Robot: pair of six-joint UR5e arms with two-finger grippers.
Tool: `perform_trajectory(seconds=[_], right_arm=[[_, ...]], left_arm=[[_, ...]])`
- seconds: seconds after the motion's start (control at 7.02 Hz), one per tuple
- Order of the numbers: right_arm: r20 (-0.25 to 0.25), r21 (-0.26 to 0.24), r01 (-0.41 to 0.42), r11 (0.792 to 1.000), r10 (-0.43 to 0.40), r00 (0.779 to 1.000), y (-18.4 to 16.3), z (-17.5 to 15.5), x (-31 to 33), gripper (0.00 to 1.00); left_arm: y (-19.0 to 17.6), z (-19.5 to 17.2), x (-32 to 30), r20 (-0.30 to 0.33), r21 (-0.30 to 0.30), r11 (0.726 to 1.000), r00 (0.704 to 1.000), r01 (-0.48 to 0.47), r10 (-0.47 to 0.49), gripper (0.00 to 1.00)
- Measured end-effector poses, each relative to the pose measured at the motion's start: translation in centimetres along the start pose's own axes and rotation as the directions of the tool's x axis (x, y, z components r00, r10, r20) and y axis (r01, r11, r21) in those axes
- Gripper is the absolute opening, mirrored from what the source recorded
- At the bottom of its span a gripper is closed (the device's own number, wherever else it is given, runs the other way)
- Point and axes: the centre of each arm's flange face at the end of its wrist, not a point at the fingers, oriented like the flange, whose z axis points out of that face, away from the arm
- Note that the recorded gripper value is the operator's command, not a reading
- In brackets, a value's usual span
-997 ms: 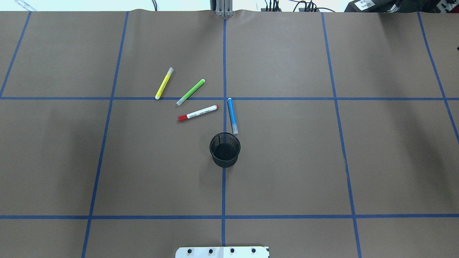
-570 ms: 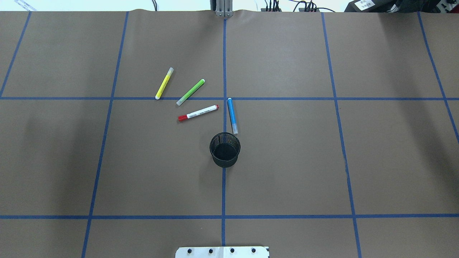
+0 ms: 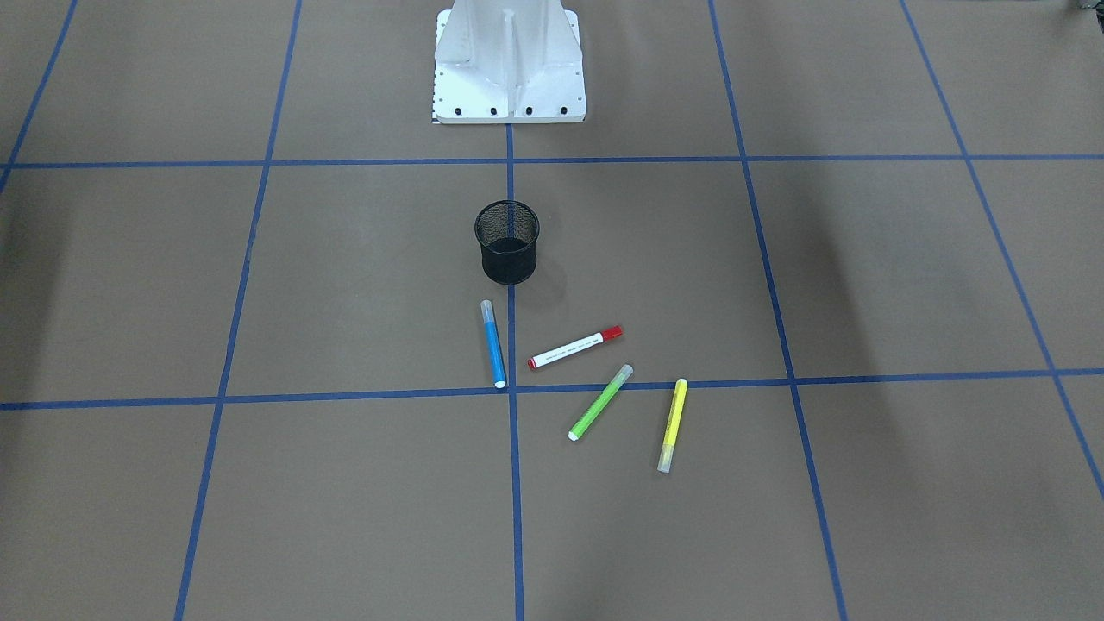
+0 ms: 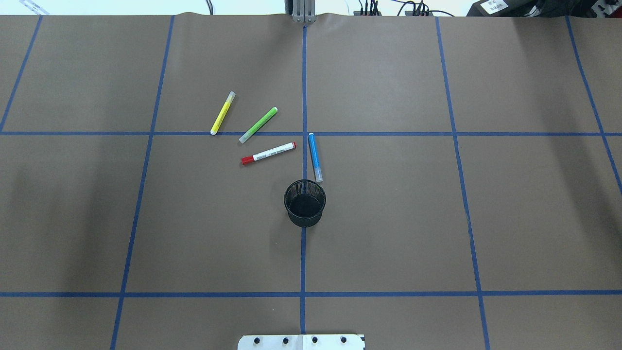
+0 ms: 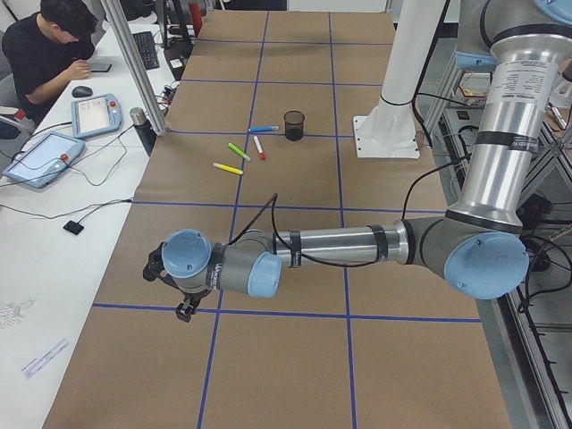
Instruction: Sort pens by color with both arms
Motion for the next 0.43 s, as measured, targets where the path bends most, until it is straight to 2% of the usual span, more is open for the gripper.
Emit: perform_trajectory(seconds=[0.43], right_arm=[[-0.001,-0.022,-0.021,1.0,0.021,1.0,1.5,1.1,0.8,0.99]], left_arm=[[1.5,-0.5,0.2,0.01,0.007,1.0,1.0,0.003,-0.003,1.0]])
